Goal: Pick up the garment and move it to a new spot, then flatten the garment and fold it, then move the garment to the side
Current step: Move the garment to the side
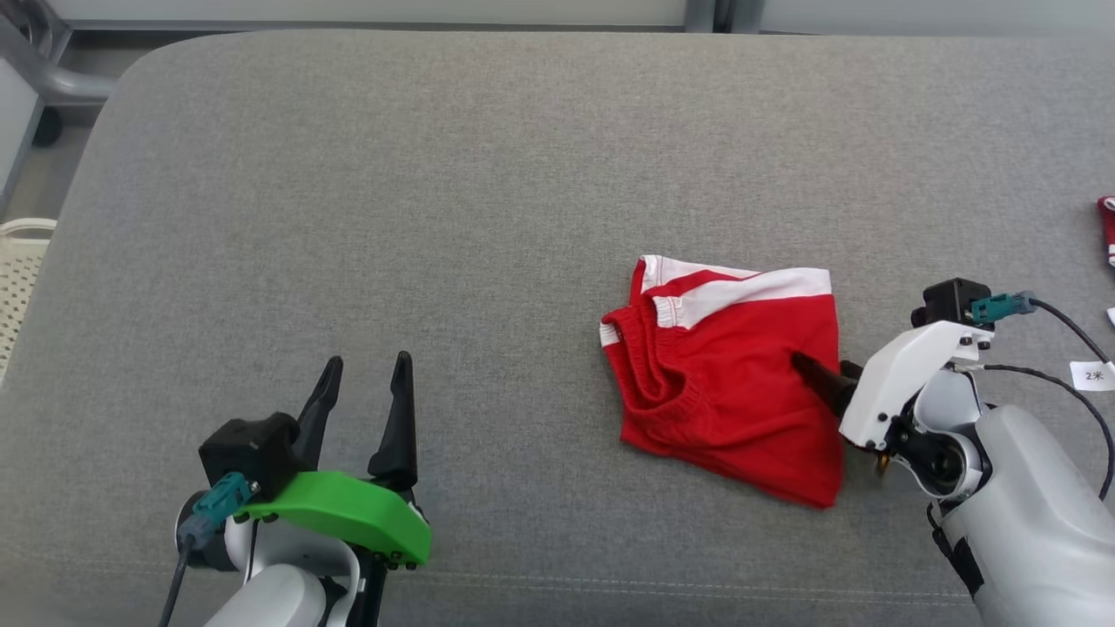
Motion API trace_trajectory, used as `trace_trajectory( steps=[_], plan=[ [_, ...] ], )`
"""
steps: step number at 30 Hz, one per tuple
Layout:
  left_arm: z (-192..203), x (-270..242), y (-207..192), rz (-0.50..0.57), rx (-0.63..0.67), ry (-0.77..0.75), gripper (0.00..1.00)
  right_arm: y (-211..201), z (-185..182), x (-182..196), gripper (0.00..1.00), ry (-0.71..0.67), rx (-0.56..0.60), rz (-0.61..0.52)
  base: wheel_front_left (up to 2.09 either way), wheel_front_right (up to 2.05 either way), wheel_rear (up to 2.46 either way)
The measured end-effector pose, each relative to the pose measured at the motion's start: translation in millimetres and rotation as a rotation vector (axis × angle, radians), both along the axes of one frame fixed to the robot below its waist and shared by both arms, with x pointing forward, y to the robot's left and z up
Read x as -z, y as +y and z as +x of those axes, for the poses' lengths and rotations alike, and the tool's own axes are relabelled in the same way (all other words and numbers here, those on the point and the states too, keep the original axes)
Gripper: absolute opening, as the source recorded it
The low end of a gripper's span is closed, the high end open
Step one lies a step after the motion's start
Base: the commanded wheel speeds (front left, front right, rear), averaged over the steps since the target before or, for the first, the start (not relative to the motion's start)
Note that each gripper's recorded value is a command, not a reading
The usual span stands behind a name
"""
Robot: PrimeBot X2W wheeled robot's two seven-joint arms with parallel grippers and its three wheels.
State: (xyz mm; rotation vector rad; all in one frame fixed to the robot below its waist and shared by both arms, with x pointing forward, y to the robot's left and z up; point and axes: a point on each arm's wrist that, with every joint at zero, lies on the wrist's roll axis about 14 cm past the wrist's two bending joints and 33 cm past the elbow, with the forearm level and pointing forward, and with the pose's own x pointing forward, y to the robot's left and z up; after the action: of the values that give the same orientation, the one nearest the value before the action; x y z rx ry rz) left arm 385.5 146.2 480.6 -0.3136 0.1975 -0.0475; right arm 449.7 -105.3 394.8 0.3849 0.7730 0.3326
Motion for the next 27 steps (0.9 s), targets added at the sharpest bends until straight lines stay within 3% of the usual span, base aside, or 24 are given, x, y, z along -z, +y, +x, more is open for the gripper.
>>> trace_trajectory(
  steps=[4, 5, 6, 7, 8, 19, 27],
  plan=[
    [-1.5, 4.3, 7.6, 0.006, -0.022, 0.013, 1.0, 13.4, 8.1, 3.3, 1.0, 0.031, 0.02, 0.074, 0.0, 0.0, 0.0],
    [-1.7, 5.0, 9.0, 0.007, -0.026, 0.015, 1.0, 16.6, 10.1, 3.2, 0.67, 0.033, 0.02, 0.085, 0.0, 0.0, 0.0],
    [-1.8, 5.5, 10.2, 0.008, -0.029, 0.017, 1.0, 19.2, 11.6, 3.3, 0.41, 0.035, 0.019, 0.093, 0.0, 0.0, 0.0],
    [-1.8, 5.9, 11.1, 0.009, -0.032, 0.018, 1.0, 21.3, 12.8, 3.7, 0.27, 0.035, 0.015, 0.093, 0.0, 0.0, 0.0],
    [-1.9, 6.2, 12.0, 0.01, -0.035, 0.018, 1.0, 24.1, 13.9, 3.0, 0.0, 0.031, 0.006, 0.092, 0.0, 0.0, 0.0],
    [2.4, 3.1, -1.7, 0.003, 0.003, 0.004, 1.0, 14.4, 8.3, -14.7, 0.0, -0.006, -0.081, 0.013, 0.0, 0.0, 0.0],
    [8.1, -3.7, -28.9, -0.02, 0.079, -0.019, 1.0, -34.6, 7.9, -49.8, 0.0, -0.065, -0.102, -0.123, 0.0, 0.0, 0.0]
  ],
)
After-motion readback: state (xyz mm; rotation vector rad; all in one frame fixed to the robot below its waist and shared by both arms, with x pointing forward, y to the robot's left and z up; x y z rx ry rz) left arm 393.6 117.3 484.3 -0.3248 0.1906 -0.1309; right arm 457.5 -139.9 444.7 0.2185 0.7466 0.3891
